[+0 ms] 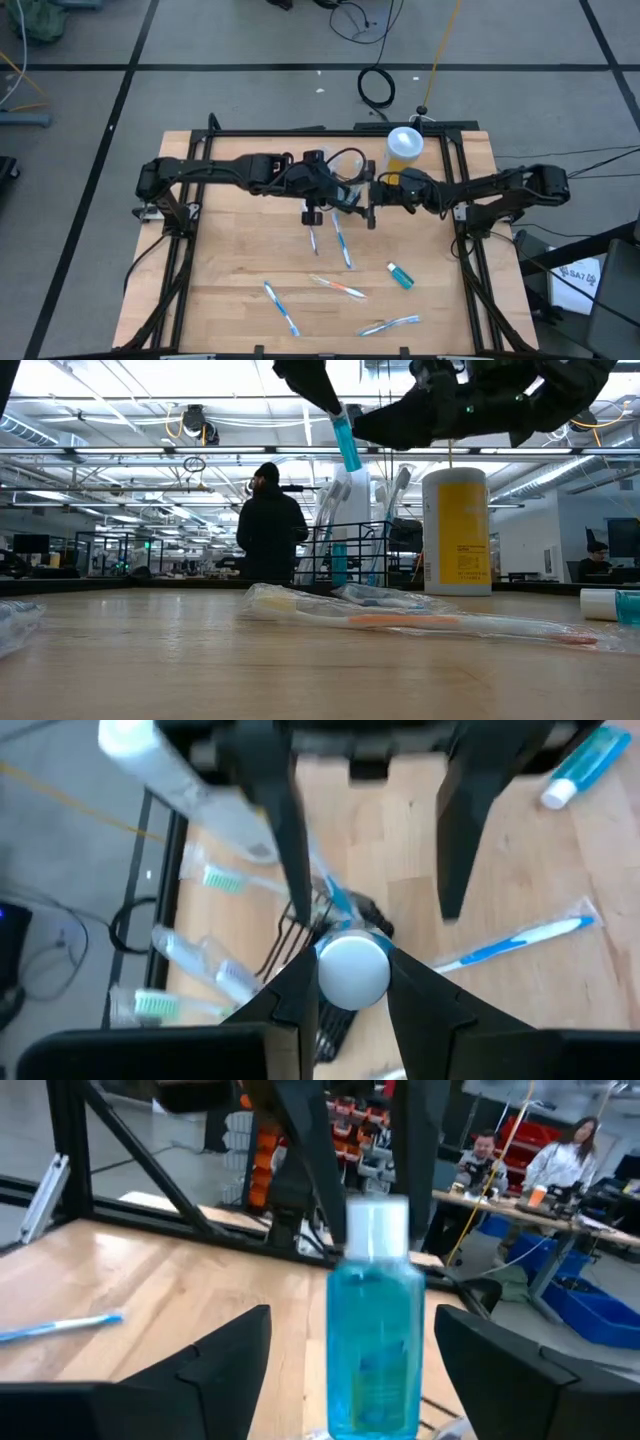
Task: Pick & Place toothbrushing station
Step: Put the blue mouthwash bottle into the black organizer
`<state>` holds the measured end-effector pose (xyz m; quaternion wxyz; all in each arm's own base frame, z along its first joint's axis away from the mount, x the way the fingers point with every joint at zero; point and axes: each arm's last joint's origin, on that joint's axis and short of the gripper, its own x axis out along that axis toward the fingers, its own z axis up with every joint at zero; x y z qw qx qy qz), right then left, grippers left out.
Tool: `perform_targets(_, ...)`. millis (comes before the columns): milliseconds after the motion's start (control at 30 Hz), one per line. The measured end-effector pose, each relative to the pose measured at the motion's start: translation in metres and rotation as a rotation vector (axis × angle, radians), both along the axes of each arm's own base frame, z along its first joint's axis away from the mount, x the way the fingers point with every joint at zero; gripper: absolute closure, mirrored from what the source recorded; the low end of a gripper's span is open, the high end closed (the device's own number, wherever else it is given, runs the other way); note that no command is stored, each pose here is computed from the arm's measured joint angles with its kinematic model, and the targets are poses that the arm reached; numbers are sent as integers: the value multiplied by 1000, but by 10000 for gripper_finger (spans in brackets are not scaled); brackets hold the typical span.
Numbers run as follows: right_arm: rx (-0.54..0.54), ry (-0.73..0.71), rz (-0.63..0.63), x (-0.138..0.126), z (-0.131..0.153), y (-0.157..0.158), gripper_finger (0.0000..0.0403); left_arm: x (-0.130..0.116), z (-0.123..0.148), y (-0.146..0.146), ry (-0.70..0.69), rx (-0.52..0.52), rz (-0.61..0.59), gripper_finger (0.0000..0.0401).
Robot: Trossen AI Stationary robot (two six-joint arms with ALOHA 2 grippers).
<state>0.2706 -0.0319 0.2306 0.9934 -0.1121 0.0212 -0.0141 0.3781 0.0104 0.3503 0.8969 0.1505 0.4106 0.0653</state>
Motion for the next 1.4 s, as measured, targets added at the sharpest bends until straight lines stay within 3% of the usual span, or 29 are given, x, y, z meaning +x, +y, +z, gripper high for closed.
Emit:
perform_targets(200,9,80,-17,-27,18,3,131,2,-6,10,13,-52,62,307)
perform_targets(333,16,139,-17,-50,29,6,139,9,-13,19,1,-139,70,308)
perform_targets(567,25,137,-18,-77,40,9,145,24,-36,39,49,-85,75,308)
perform_targets(1000,-14,139,-16,-86,28,10,146,33,-56,79,59,-115,112,308)
perform_targets(1400,-11,133,-16,-86,29,10,147,39,-72,86,93,-123,121,308)
